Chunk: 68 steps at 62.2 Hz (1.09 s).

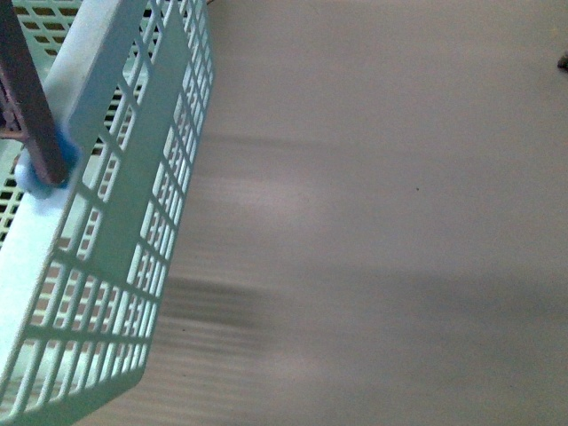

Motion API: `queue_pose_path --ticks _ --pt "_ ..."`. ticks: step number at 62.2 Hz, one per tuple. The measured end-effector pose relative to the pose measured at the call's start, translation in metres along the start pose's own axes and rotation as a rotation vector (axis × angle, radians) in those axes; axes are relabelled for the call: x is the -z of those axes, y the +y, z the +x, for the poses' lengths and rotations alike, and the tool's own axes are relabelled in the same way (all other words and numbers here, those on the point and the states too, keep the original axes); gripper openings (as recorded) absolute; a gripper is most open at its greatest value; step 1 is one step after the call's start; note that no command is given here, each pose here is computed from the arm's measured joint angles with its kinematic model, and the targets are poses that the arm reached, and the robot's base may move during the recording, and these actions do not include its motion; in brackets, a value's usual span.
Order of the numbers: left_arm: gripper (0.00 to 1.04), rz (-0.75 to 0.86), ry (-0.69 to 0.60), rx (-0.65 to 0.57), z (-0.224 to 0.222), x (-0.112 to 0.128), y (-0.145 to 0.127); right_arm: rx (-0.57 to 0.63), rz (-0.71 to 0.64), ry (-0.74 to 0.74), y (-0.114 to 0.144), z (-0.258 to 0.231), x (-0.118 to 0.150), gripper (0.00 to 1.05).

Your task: Pick mango and avocado into basket

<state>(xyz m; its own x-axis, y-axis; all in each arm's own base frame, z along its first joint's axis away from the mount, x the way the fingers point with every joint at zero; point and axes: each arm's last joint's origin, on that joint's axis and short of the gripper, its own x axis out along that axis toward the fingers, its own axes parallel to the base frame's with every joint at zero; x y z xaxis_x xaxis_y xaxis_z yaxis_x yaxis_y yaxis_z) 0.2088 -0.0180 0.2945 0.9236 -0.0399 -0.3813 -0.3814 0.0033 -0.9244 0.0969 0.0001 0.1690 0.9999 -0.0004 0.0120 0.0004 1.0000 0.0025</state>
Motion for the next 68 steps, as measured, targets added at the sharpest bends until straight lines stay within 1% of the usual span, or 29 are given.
queue_pose_path --ticks 68 --pt "0.16 0.0 0.001 0.0 0.0001 0.0 0.0 -0.001 0.0 0.0 0.0 0.0 0.0 0.96"
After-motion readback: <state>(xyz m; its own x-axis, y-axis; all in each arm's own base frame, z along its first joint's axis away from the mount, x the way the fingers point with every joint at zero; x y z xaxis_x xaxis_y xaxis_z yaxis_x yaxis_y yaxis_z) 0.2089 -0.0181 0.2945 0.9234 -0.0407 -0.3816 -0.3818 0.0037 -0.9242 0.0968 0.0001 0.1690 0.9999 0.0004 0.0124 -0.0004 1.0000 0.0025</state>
